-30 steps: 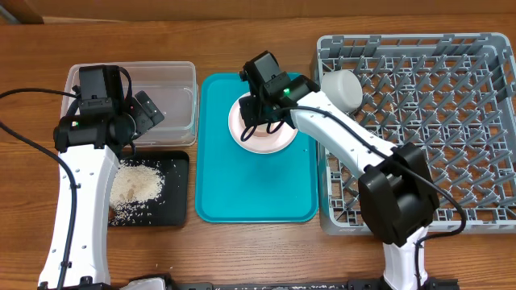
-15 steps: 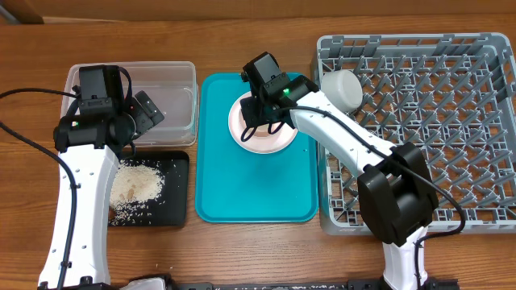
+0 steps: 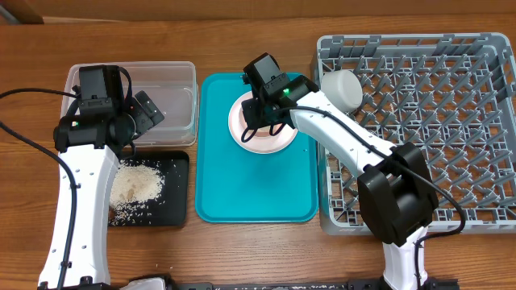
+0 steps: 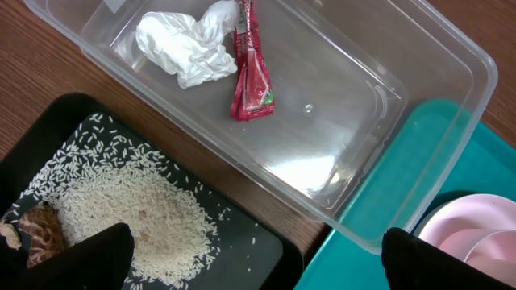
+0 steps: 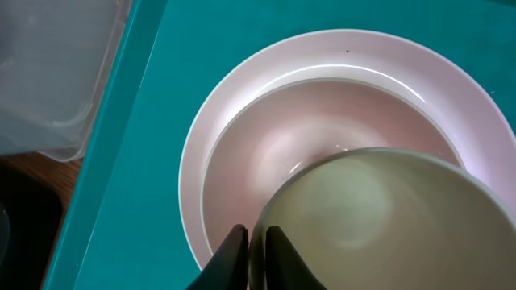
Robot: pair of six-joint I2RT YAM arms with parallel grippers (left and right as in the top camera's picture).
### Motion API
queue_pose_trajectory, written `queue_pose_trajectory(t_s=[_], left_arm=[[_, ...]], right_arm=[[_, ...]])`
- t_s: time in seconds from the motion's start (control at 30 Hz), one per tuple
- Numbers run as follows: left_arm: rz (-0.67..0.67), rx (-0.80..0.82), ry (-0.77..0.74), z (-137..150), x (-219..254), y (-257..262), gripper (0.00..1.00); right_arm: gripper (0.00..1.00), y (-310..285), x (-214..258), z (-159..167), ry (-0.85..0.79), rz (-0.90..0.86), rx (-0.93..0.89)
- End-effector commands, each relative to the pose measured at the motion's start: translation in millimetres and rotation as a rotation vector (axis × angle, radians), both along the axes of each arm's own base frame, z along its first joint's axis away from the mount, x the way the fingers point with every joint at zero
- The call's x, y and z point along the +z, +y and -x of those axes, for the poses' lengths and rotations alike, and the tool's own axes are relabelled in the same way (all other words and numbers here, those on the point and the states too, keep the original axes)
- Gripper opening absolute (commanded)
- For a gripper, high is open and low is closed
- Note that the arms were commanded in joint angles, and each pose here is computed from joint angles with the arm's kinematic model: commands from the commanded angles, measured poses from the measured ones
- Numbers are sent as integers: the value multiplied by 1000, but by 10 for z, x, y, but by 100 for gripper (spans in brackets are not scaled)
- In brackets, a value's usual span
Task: Sort waste into correct bins and load items into the dishwasher
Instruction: 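Lower the right gripper and grip the white cup, then carry the white cup to the rack's back row and release it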
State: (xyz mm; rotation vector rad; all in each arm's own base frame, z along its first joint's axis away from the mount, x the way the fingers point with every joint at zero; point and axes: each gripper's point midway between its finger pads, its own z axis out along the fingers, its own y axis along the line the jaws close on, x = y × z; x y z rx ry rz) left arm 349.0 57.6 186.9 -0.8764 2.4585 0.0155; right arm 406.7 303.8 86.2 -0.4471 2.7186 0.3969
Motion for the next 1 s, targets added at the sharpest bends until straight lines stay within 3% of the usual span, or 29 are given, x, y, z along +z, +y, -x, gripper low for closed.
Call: queue_pose_trajectory(t_s=[0.0, 0.13, 0.33, 0.73, 0.97], left_arm=[[8, 11, -26, -30, 73, -1, 100], [8, 11, -26, -30, 73, -1, 100], [8, 11, -26, -30, 73, -1, 100], [8, 11, -26, -30, 73, -1, 100], [8, 11, -26, -30, 73, -1, 100]], right_arm=[[9, -7, -22, -25, -4, 3, -6], [4, -17, -21, -34, -4, 3, -8], [4, -60, 149, -137, -33, -18, -27], [4, -489, 1805, -297, -311, -203, -87], [4, -974, 2275, -196, -278, -434, 20]])
